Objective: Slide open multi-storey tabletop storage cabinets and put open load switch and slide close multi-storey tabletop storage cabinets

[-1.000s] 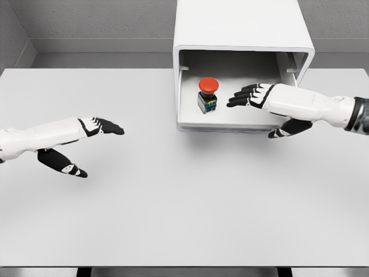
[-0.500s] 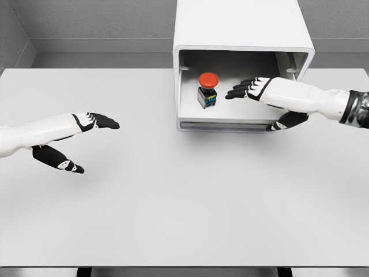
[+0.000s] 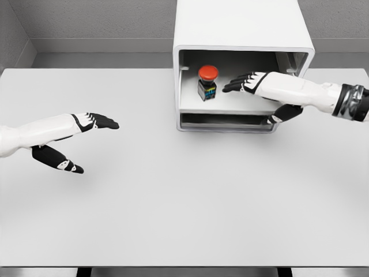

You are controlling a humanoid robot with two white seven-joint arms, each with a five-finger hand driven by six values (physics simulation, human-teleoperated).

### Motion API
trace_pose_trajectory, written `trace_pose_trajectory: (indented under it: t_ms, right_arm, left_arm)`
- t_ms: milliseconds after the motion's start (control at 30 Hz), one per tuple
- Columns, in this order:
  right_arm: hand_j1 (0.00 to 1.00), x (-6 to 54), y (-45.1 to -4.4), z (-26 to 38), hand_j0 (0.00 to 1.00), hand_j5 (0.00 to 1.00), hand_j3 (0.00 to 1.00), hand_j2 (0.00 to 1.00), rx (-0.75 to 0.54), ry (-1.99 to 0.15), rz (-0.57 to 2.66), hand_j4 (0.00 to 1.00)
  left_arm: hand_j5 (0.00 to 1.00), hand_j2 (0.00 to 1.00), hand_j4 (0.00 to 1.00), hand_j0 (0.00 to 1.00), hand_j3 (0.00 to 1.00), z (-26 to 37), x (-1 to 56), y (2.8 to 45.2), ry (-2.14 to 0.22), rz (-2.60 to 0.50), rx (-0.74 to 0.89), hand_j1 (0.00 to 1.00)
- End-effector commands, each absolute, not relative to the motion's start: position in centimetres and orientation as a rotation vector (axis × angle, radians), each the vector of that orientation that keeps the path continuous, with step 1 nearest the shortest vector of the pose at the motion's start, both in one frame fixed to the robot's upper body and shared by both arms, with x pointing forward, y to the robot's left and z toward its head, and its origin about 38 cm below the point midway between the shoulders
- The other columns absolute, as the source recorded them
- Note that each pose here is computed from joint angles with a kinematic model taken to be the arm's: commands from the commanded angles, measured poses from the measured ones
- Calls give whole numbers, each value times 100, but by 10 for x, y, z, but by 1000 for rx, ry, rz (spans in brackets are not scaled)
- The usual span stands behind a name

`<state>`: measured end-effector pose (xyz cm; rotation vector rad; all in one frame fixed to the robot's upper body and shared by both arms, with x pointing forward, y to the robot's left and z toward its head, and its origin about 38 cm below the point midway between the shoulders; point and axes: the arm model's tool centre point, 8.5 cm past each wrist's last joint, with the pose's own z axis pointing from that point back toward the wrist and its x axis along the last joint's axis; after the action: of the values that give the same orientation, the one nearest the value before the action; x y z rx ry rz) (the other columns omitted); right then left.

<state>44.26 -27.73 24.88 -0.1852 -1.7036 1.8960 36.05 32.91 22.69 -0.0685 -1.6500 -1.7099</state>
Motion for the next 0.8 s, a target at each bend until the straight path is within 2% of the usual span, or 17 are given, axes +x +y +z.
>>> trace_pose_trajectory:
  t_ms: [0,333,500,767]
  right_arm:
    - [100,446,-278,247,100,100,100,100,-183,-1698,1884,100]
    - [100,460,-276,247,100,100,100,100,-197,-1668,1891,100]
    - [100,455,-292,253,100,100,100,100,-232,-1658,1880,100]
    - [100,406,-293,280,100,100,100,100,-218,-1676,2018,100]
  left_arm:
    - [100,100,100,100,100,228,361,329,-1653,-1702,-72,100]
    - [100,100,100,100,100,228,360,327,-1658,-1705,-77,100]
    - [100,100,100,100,100,228,360,327,-1655,-1711,-73,100]
    - [100,100,100,100,100,228,360,326,-1658,-1709,-75,100]
